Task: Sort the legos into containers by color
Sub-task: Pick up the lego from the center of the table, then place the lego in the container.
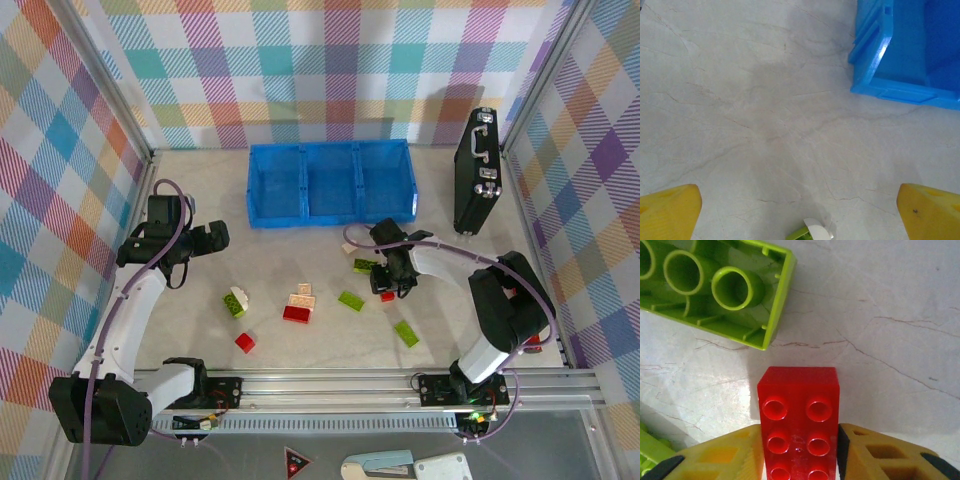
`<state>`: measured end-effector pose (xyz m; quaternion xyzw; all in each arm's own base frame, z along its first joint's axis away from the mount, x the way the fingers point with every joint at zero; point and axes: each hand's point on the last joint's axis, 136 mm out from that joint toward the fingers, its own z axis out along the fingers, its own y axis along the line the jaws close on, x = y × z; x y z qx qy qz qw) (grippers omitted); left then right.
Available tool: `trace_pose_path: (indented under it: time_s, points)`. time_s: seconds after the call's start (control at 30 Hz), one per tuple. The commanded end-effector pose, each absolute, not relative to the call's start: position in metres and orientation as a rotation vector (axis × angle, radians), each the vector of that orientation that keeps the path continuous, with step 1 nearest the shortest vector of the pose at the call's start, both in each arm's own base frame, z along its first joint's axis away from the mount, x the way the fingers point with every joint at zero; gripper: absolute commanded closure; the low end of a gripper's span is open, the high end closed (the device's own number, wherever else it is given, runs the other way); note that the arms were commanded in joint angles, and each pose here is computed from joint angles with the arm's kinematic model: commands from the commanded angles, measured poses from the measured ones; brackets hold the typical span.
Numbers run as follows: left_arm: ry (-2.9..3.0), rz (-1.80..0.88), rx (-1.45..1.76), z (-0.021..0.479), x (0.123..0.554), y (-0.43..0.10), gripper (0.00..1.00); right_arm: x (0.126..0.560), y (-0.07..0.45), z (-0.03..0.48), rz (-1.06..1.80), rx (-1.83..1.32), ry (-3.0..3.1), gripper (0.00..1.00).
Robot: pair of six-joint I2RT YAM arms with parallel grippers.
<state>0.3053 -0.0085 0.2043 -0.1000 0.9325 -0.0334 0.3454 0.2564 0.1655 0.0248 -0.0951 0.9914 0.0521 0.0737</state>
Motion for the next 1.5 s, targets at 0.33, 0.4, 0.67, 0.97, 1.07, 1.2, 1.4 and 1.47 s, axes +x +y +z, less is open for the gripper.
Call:
trace_pose_path:
  time_s: [0.33, 0.4, 0.67, 0.97, 1.07, 1.2, 1.4, 1.47]
  points:
    - [2.441, -0.065, -0.257, 0.200, 0.299, -0.005, 0.00, 0.263, 0.169, 0.038, 0.142, -0.289, 2.945, 0.68]
    - [2.439, -0.065, -0.255, 0.201, 0.300, -0.005, 0.00, 0.264, 0.168, 0.044, 0.137, -0.293, 2.936, 0.69]
    - [2.450, -0.067, -0.254, 0.198, 0.300, -0.006, 0.00, 0.279, 0.167, 0.069, 0.143, -0.318, 2.898, 0.70]
    - [2.452, -0.058, -0.256, 0.198, 0.300, -0.005, 0.00, 0.316, 0.164, 0.097, 0.197, -0.299, 2.855, 0.70]
    - [2.452, -0.055, -0.255, 0.198, 0.300, -0.004, 0.00, 0.335, 0.162, 0.107, 0.219, -0.286, 2.837, 0.70]
    - [2.453, -0.055, -0.258, 0.197, 0.300, -0.004, 0.00, 0.362, 0.157, 0.119, 0.243, -0.262, 2.822, 0.70]
    - [2.454, -0.052, -0.257, 0.197, 0.300, -0.004, 0.00, 0.409, 0.151, 0.131, 0.278, -0.215, 2.795, 0.70]
    - [2.457, -0.047, -0.258, 0.196, 0.300, -0.003, 0.00, 0.423, 0.151, 0.132, 0.278, -0.216, 2.790, 0.70]
